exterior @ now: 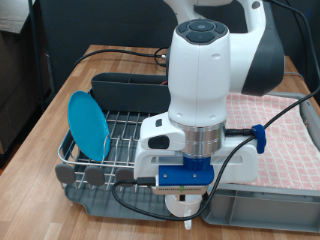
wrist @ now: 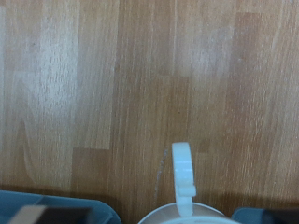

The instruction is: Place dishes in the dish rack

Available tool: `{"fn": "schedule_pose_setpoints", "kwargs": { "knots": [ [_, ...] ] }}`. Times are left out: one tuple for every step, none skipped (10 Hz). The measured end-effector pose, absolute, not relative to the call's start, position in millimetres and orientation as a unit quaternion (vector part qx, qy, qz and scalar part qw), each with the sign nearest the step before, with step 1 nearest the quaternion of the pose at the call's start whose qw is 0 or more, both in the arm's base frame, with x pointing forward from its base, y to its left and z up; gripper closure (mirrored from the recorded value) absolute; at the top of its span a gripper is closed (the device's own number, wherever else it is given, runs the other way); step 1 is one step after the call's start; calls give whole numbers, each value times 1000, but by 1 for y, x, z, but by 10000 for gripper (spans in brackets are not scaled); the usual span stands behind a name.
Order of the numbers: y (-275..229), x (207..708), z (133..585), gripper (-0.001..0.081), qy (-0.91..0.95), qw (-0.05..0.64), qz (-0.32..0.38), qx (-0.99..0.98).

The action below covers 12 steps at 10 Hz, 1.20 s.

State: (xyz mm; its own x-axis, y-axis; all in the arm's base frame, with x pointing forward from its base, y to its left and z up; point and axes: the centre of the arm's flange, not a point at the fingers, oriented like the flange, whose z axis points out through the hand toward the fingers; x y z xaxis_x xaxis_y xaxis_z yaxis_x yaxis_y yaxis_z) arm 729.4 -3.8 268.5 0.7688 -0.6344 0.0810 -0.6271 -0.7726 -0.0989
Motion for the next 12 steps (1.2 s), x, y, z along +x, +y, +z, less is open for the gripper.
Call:
{"fn": "schedule_pose_setpoints", "kwargs": {
  "knots": [
    [-2,730,269,450,335,34,-55,-940],
    [-1,730,270,266,334,35,-55,-940],
    [1,730,272,266,332,34,-49,-941],
    [4,731,275,82,331,33,-43,-942],
    [7,731,279,82,331,31,-35,-942],
    [11,732,284,22,331,30,-30,-943],
    [15,732,290,8,333,29,-27,-942],
    [18,732,297,8,335,27,-27,-941],
    [22,731,305,8,338,23,-28,-941],
    [26,730,315,3,340,20,-29,-940],
    [31,728,326,3,341,16,-27,-939],
    [35,725,335,3,342,15,-25,-939]
  ]
}}
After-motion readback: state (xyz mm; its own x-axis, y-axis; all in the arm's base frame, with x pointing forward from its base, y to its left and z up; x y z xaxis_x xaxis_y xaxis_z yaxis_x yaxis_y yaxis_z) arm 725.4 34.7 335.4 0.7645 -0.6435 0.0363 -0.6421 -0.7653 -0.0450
